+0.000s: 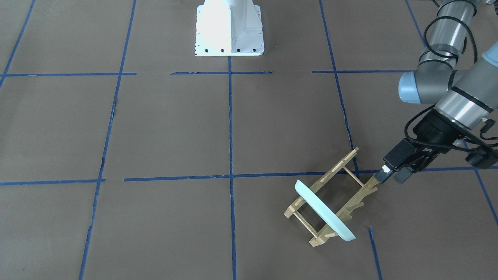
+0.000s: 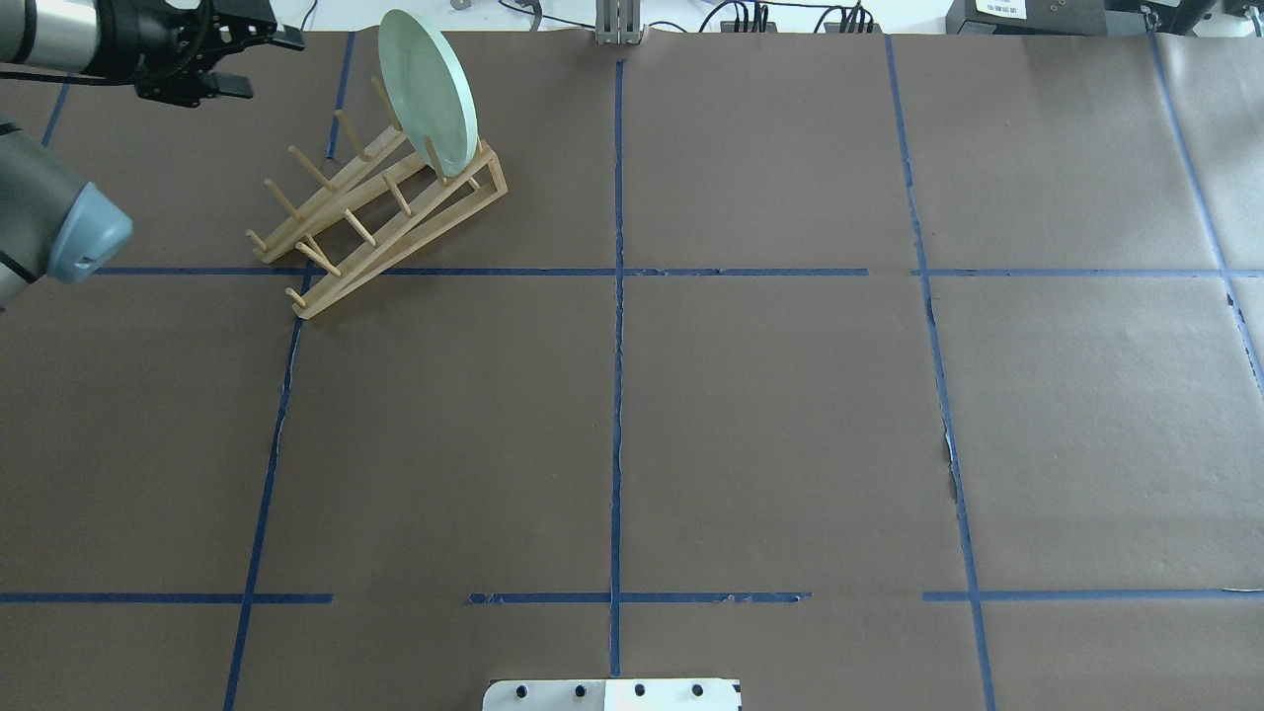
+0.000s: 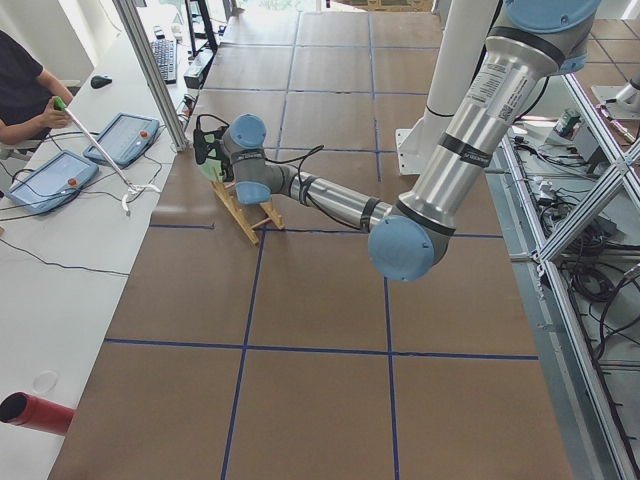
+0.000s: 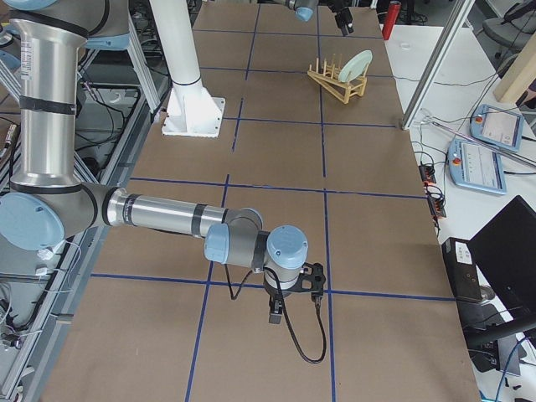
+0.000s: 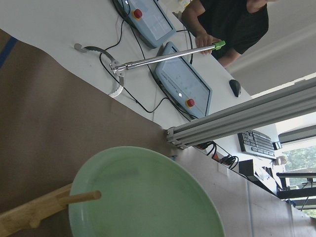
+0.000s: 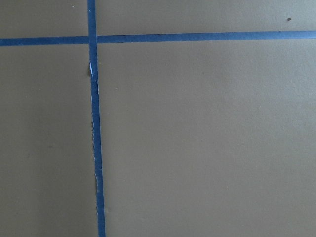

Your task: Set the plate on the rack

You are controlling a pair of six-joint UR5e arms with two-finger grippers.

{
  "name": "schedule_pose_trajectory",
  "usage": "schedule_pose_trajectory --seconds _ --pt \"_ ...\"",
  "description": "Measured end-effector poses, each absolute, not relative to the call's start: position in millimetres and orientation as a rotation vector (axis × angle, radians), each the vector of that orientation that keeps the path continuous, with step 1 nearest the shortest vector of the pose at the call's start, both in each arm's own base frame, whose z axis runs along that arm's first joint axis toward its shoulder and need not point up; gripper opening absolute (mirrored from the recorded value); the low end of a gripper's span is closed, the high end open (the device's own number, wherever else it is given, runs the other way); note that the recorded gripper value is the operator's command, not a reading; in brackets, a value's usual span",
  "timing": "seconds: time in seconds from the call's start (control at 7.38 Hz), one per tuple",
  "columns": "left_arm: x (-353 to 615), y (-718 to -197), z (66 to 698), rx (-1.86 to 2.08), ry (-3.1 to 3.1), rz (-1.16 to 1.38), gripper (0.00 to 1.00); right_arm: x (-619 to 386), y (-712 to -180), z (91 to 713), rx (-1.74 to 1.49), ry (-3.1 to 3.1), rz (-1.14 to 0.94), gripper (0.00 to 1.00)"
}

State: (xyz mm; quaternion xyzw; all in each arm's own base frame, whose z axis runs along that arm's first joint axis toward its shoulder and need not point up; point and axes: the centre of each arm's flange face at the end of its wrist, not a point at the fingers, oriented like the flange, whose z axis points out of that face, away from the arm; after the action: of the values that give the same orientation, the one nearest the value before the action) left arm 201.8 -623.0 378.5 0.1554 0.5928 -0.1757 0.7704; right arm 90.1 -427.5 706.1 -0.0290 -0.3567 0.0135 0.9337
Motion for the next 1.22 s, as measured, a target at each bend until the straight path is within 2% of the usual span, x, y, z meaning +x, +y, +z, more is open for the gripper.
schedule_pose_trajectory --seconds 0.68,0.95,1.22 --pt "14 -597 527 0.271 0.796 -0.003 1.0 90 -428 706 -0.059 -0.73 0.027 1.0" --pt "-63 -549 590 0.238 0.73 0.079 1.0 90 -428 706 -0.059 -0.73 0.027 1.0" --pt "-87 -502 633 0.162 0.722 0.126 1.0 90 -428 706 -0.059 -0.73 0.028 1.0"
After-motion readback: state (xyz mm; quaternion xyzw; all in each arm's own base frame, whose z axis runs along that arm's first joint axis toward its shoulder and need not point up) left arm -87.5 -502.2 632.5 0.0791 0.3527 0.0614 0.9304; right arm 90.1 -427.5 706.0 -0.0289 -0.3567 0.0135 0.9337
